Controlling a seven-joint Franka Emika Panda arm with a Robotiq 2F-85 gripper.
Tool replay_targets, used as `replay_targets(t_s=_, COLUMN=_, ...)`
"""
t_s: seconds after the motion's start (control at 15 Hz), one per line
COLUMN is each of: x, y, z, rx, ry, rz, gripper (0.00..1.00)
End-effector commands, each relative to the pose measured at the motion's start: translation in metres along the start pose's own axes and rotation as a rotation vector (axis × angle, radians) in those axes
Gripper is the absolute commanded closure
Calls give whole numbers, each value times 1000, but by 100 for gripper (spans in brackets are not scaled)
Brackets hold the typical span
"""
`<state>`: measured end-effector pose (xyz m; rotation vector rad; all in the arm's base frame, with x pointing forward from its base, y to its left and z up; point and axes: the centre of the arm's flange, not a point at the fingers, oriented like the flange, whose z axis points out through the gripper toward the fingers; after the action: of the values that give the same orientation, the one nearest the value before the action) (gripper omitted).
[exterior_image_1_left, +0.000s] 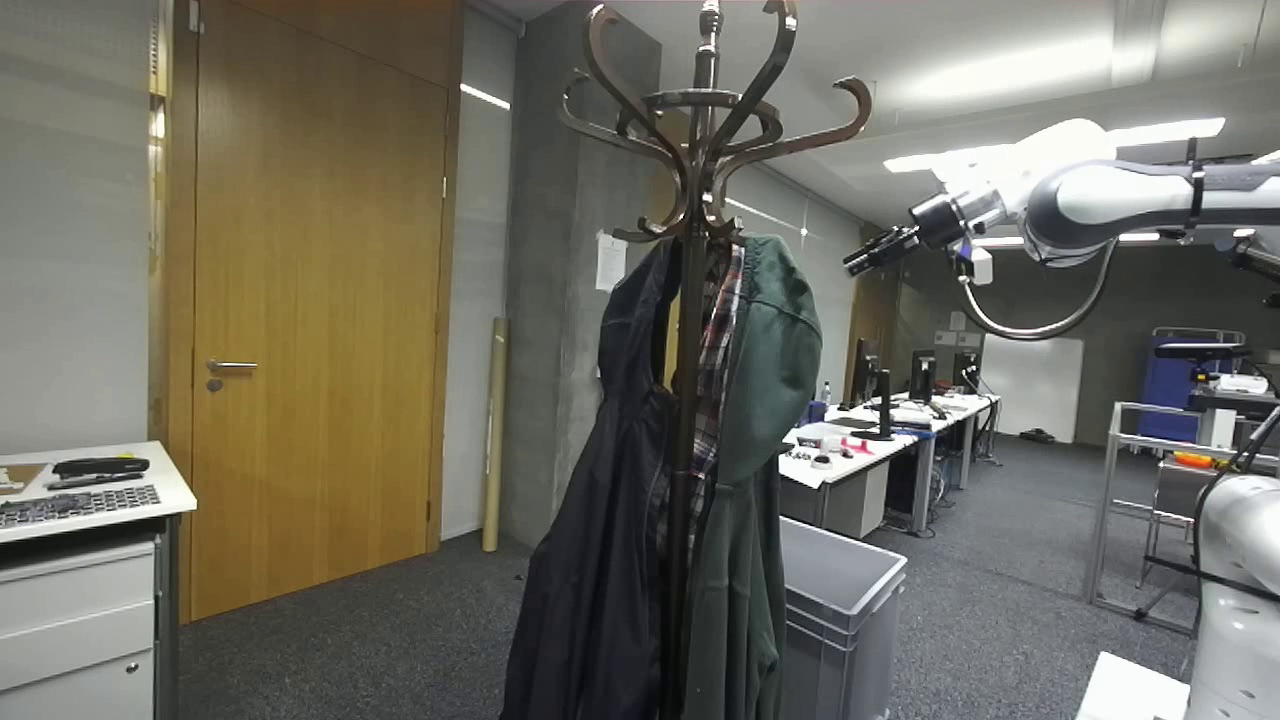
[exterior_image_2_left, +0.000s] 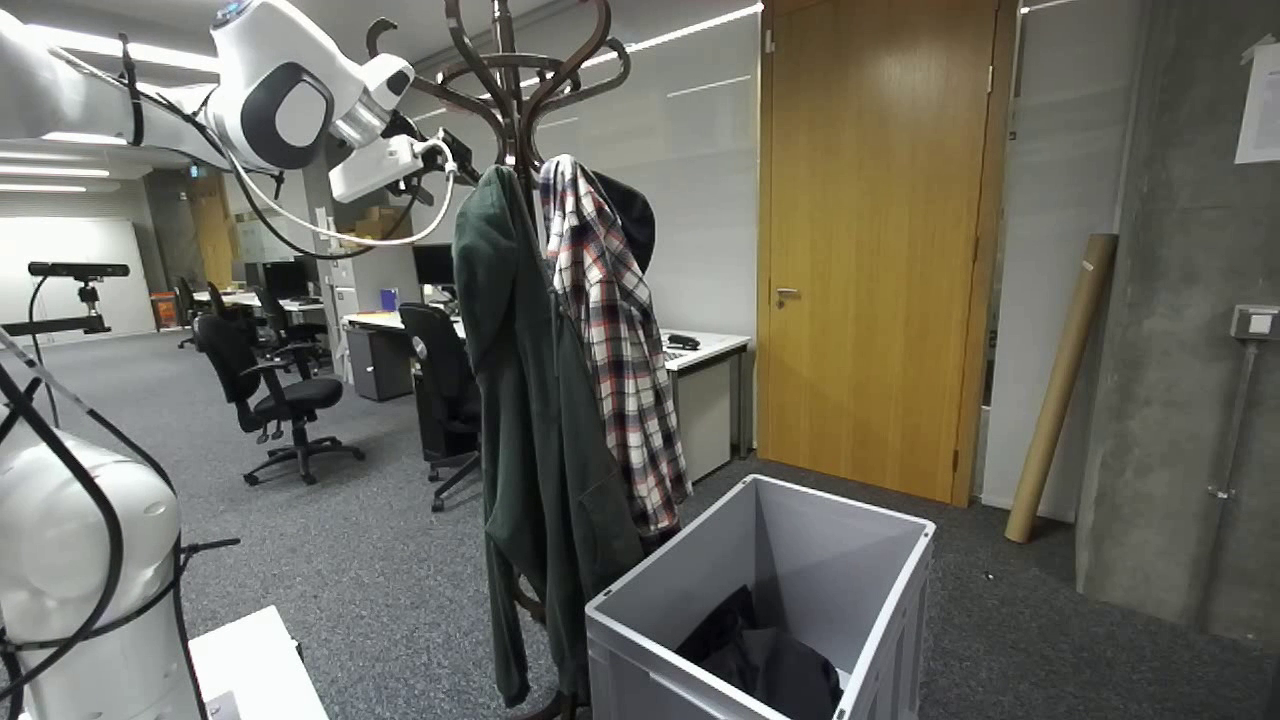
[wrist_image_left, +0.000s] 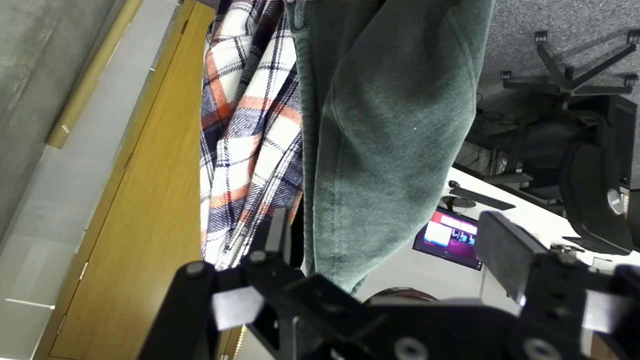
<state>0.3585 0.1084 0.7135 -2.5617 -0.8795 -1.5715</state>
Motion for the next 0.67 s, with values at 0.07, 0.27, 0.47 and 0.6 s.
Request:
replay_targets(t_s=0.07, x=0, y=0, z=0, rx=0, ry=0, rz=1, gripper=0)
replay_targets(t_s=0.27, x=0, y=0, z=0, rx=0, ry=0, rz=1, gripper=0)
replay_targets(t_s=0.47, x=1, y=-3, z=2, rx=4, ry=1, rz=7, gripper=0)
replay_targets(t_s=0.6, x=2, y=-7, z=8, rx=4, ry=-13, rz=3, gripper=0)
